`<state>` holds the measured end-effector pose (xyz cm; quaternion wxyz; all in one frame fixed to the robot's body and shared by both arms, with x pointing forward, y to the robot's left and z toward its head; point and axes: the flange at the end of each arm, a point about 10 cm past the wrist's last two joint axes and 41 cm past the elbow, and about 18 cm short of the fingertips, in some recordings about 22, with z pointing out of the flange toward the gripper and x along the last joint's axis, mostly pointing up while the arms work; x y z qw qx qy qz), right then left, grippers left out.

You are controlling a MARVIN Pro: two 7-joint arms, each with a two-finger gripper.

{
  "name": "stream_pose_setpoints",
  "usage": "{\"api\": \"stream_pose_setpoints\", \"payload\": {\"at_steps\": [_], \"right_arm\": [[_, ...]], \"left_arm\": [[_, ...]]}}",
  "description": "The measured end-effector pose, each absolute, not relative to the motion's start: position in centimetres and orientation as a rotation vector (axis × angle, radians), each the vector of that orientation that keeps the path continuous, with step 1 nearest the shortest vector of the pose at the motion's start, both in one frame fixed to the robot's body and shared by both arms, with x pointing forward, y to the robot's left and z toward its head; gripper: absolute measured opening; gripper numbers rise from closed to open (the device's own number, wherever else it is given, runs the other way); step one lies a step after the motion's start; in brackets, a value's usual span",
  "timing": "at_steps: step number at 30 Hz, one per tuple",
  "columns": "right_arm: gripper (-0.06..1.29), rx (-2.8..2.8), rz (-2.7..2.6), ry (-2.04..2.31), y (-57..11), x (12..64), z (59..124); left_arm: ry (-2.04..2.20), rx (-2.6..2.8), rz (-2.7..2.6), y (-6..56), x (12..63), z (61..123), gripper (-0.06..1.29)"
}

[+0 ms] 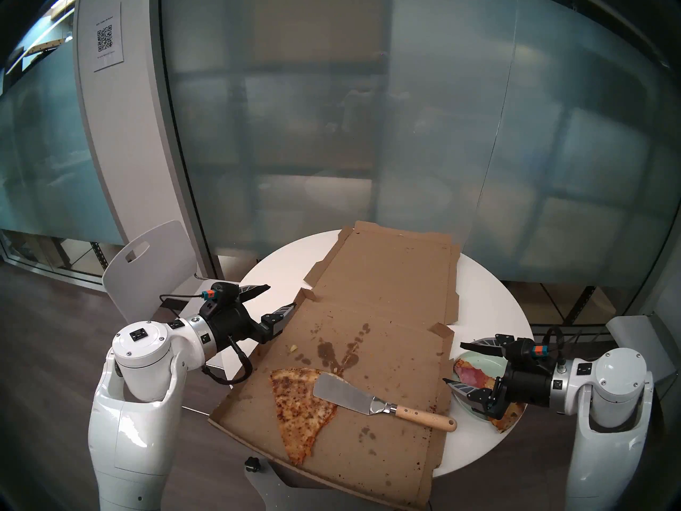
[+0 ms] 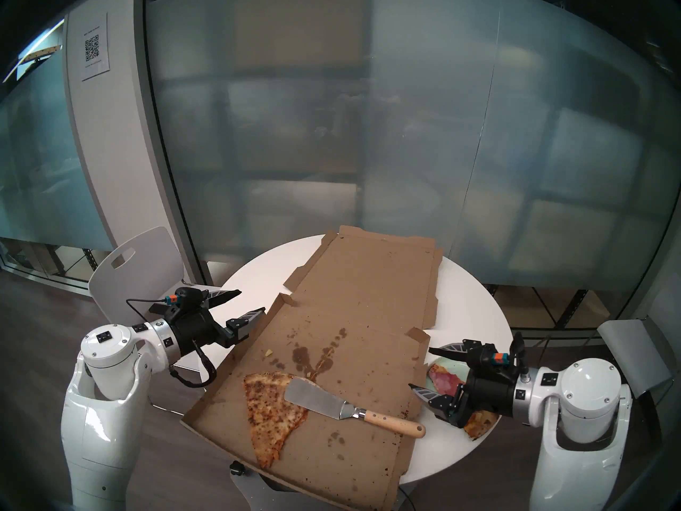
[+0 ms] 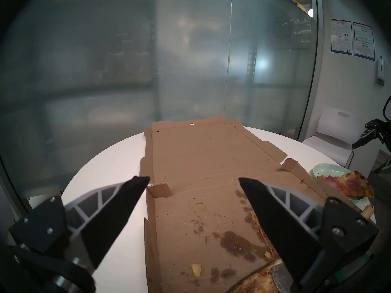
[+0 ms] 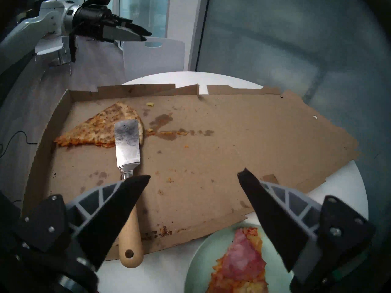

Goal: Put pizza slice onto the plate

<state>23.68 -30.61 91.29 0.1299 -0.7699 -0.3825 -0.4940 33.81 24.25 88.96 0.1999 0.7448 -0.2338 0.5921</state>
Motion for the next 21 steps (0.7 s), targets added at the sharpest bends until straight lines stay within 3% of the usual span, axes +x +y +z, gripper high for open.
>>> {"api": "stream_pose_setpoints", "payload": {"at_steps": [21], "right_arm": [[1.19,-2.158,-1.786,-0.799,-33.2,24.4,92.3]], "left_arm": [[-0.654,2.082,1.656,24.3,33.8,89.0,1.2]]}}
